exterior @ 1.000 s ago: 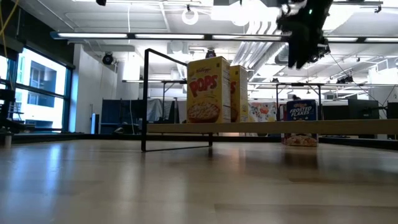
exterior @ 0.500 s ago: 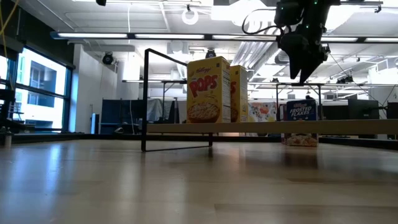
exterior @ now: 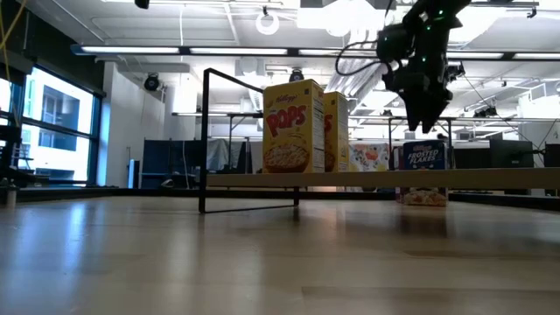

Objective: Stack cereal on shelf
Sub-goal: Put the top blue cereal box on the shelf, then put the bottom blue cereal box on the shelf

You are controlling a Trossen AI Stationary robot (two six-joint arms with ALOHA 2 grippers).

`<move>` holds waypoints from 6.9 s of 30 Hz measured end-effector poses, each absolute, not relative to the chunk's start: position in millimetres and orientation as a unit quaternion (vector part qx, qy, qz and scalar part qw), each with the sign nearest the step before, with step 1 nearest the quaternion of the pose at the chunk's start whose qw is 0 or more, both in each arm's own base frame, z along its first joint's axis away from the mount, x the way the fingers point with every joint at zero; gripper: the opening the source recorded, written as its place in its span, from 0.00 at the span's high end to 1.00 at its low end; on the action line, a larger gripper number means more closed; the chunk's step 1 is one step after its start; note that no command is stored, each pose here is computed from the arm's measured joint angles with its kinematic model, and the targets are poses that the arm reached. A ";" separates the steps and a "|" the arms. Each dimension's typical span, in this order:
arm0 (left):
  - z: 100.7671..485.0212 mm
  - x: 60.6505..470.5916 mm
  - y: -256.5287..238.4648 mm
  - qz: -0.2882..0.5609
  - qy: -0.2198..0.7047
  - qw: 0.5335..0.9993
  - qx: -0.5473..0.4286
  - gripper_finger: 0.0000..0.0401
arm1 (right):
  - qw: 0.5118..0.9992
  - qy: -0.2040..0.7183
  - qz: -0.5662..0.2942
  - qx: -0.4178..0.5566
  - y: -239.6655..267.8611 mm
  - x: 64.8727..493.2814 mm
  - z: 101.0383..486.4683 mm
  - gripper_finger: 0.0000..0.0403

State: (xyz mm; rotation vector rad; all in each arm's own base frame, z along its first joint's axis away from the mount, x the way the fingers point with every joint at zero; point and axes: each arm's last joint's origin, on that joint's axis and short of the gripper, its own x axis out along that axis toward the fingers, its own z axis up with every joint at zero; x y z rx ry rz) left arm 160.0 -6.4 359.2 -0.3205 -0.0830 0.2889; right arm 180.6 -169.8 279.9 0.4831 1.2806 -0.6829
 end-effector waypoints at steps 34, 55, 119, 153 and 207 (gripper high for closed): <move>359.4 159.8 -5.7 0.154 -0.043 0.974 -0.159 0.42 | 0.636 0.683 -0.270 0.238 -195.9 201.9 218.8 0.46; 359.2 159.8 -5.7 0.155 -0.041 0.975 -0.154 0.42 | 0.760 0.542 -0.106 0.343 -88.3 173.9 316.5 0.70; 359.0 159.8 -5.8 0.156 -0.034 0.981 -0.115 0.42 | 0.690 0.659 -0.212 0.211 17.7 332.6 274.8 0.64; 358.3 159.9 -5.8 0.155 -0.030 0.981 -0.114 0.42 | 0.793 0.545 -0.202 0.184 7.2 257.0 371.3 0.43; 362.0 161.7 -11.8 0.051 -0.025 0.980 -0.192 0.42 | 0.965 0.071 -0.132 0.216 19.1 190.1 329.2 0.43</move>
